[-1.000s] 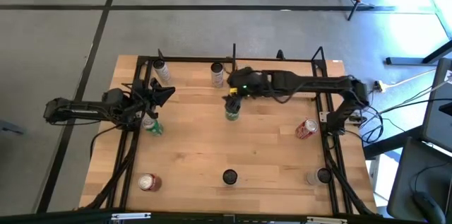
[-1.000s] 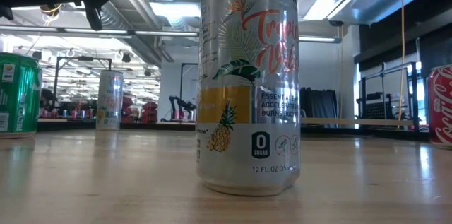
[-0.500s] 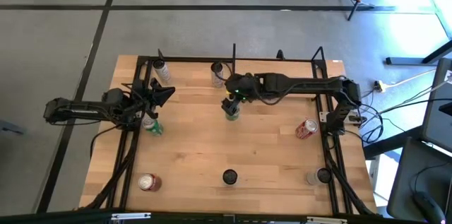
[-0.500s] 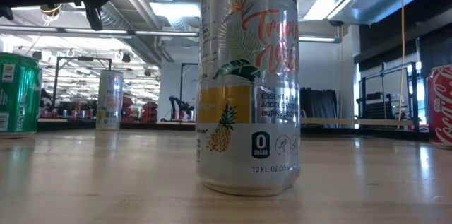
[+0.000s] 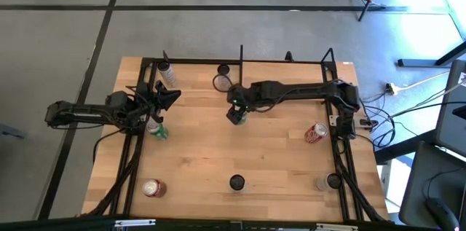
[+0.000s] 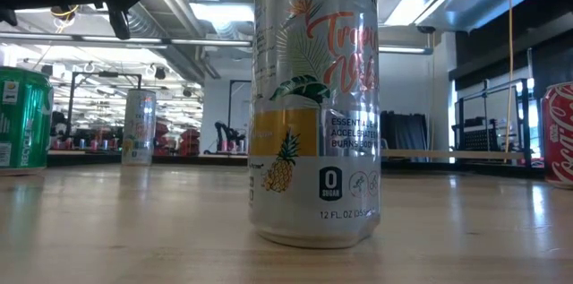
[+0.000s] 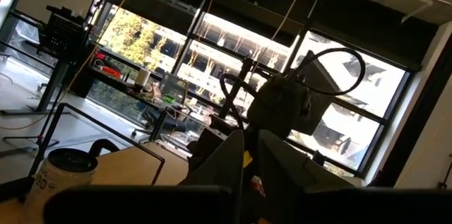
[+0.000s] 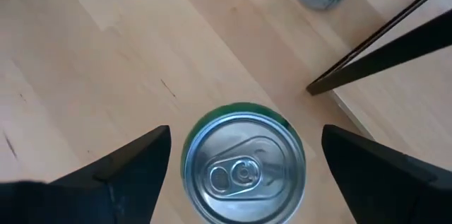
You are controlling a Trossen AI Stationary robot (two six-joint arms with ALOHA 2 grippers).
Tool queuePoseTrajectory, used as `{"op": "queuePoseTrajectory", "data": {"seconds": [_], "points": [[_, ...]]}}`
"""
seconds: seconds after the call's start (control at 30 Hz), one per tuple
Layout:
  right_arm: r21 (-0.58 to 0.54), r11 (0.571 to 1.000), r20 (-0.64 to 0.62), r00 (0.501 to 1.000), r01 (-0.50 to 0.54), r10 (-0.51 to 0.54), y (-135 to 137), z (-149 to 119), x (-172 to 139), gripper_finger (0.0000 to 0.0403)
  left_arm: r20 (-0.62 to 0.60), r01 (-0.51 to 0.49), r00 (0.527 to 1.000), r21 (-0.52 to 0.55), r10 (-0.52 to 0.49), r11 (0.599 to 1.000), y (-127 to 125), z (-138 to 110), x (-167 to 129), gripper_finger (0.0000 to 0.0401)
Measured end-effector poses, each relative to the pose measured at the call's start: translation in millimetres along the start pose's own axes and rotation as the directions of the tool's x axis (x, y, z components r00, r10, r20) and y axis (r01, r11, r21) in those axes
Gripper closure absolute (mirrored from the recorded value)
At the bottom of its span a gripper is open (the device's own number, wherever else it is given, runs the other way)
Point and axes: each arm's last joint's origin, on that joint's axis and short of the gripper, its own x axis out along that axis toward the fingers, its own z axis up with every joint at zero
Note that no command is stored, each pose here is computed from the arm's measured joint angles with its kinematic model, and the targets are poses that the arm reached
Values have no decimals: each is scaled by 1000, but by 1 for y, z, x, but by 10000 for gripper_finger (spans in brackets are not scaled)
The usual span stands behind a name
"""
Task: Place canned beverage on shelf
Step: Put the right green soda can on the shelf
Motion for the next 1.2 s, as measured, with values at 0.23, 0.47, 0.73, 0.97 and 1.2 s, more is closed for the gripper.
{"op": "queuePoseTrajectory", "data": {"seconds": [0.23,0.47,0.73,0.97,1.2], "points": [[-11,1000,-57,998,21,-21,1,-5,14,49,0,0,1000,0,0,1000,0,0,0,362],[-19,999,-93,995,36,-38,0,-9,23,54,0,0,1000,0,0,1000,0,0,0,362],[-24,999,-88,995,41,-43,0,-8,20,139,-1,1,1000,0,-1,1000,0,0,0,362],[-44,999,-77,997,16,-20,-7,-8,-18,139,-1,1,1000,-1,-1,1000,0,0,0,362],[-36,997,-6,998,70,-70,-29,-11,-82,139,0,0,1000,-1,0,1000,0,0,0,362]]}}
